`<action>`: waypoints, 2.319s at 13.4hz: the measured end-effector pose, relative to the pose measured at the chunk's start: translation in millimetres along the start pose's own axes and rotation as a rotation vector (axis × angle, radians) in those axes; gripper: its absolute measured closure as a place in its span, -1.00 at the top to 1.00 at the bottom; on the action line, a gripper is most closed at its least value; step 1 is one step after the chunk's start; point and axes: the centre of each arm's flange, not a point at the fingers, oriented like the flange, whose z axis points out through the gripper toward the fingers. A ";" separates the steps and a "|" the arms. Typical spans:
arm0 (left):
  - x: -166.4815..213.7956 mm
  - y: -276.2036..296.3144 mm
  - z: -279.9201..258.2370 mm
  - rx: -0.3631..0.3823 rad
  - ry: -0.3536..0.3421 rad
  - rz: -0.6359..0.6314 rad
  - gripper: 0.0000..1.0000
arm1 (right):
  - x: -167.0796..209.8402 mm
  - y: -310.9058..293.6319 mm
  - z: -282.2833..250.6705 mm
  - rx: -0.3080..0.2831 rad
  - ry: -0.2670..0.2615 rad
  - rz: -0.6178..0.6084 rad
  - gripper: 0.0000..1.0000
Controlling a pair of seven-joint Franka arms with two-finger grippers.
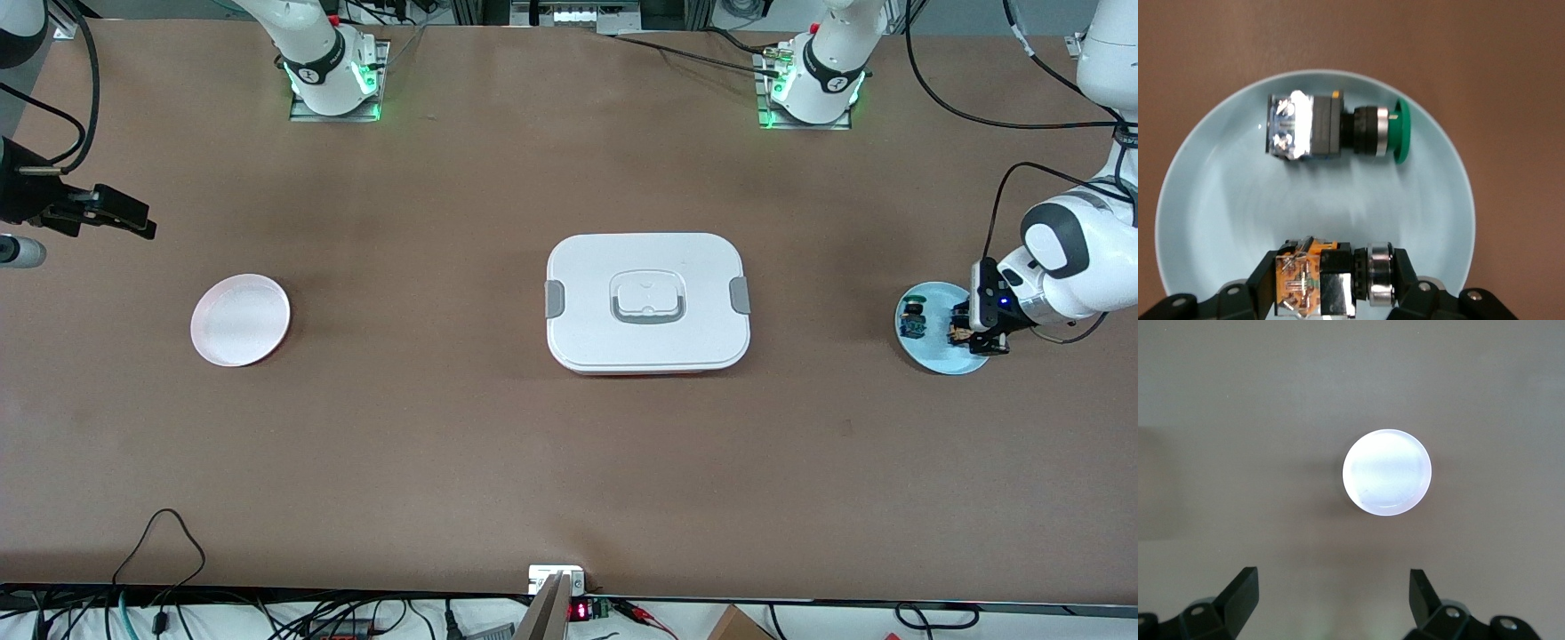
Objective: Transfer orange switch to right arm and place
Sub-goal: 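Close the left gripper on the orange switch, then lift the switch with the left gripper while the right gripper approaches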
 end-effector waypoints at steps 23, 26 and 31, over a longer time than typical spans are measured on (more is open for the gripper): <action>424.5 -7.0 -245.0 -0.191 1.410 0.108 0.44 | -7.1 -123.2 -10.1 0.800 -0.142 -0.108 1.00; 443.7 4.7 -231.3 -0.179 1.395 0.060 0.44 | -14.6 -181.8 -9.3 0.974 -0.216 -0.126 1.00; 486.6 1.7 -225.2 -0.163 1.441 0.013 0.44 | -11.3 -234.1 31.1 1.223 -0.376 -0.085 1.00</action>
